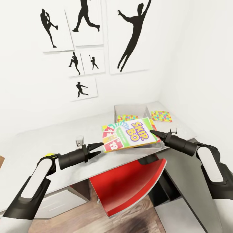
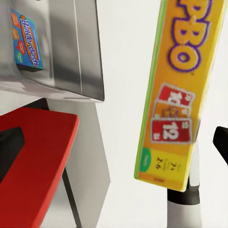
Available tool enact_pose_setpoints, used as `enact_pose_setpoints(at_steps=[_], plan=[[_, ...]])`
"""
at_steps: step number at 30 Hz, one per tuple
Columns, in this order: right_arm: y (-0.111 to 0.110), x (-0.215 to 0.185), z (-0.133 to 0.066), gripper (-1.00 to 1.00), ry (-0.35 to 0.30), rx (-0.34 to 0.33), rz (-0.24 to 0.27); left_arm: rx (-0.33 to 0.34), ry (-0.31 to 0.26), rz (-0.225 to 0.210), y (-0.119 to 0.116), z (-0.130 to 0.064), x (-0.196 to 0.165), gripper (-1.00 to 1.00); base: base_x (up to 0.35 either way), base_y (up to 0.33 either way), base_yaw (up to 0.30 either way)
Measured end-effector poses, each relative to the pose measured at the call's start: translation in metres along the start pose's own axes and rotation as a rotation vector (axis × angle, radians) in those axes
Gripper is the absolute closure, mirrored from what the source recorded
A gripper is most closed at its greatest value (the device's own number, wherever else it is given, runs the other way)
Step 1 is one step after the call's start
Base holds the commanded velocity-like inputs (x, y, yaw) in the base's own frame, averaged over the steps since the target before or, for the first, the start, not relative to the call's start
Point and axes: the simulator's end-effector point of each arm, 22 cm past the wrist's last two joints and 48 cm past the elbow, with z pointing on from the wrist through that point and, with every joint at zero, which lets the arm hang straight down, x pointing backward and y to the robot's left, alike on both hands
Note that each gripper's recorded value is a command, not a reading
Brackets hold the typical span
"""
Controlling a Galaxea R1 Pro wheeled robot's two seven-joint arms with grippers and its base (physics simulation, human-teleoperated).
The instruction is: Put all the toys in the child's room - the three board games (two on the bed and one on the table), the two jigsaw puzzles on the table, and the tennis ball on the table - inside the toy box on the table in the child's room.
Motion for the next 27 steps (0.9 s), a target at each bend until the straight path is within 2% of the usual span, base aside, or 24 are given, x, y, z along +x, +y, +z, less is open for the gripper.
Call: enact_pose_setpoints(at_steps=[12, 27], plan=[[0.001, 0.002, 0.001, 1.00, 0.007, -0.002, 0.000, -0.004, 0.002, 0.003, 0.001, -0.001, 0.000, -1.00, 0.000, 0.000, 0.000], [0.005, 0.021, 0.013, 1.00, 0.061, -0.014, -0.001, -0.005, 0.002, 0.003, 0.001, -0.002, 0.000, -1.00, 0.000, 0.000, 0.000]])
